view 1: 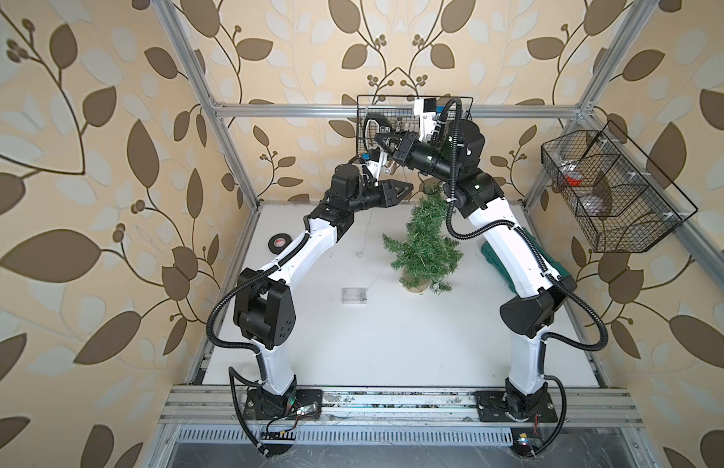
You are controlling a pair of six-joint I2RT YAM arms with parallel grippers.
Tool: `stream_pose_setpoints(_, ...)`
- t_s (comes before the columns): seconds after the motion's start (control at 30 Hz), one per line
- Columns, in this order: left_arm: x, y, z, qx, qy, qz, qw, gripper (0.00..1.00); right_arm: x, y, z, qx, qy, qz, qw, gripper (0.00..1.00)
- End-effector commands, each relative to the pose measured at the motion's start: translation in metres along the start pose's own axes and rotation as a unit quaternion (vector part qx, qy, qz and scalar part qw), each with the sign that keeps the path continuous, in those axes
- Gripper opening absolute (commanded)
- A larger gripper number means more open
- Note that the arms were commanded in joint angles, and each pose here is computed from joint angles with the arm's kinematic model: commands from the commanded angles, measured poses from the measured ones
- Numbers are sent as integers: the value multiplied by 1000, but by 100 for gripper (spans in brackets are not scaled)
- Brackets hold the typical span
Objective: Remove string lights from the small christmas tree
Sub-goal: Remove the light string from the Christmas tree.
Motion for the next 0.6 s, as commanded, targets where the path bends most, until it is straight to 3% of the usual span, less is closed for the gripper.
stream_pose_setpoints(0.0, 2, -26, -34, -60, -52, 26, 997, 45, 10, 19, -2, 13, 1, -19, 1000, 3)
stream_pose_setpoints(0.17, -5, -19, -37, -63, -56, 17, 996, 43, 12, 19, 0, 14, 6, -18, 1000, 3)
stream_pose_setpoints(0.37, -7, -18, -36, -65, -53, 17, 996, 28, 20, 18, -4, 16, -2, -10, 1000, 3)
stream_pose_setpoints(0.57, -17, -21, -32, -75, -60, 33, 995, 42, 22, 18, -5, 13, -4, -12, 1000, 4)
Point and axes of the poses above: each gripper's point midway between its finger pads, its own x axis back along the fingers, its own y axis along the line the jaws close on, z = x × y, the point moved 5 cm from there along x, back along the fingers, and after that the axes turned 9 degrees about -x, right-handed, at the moved point
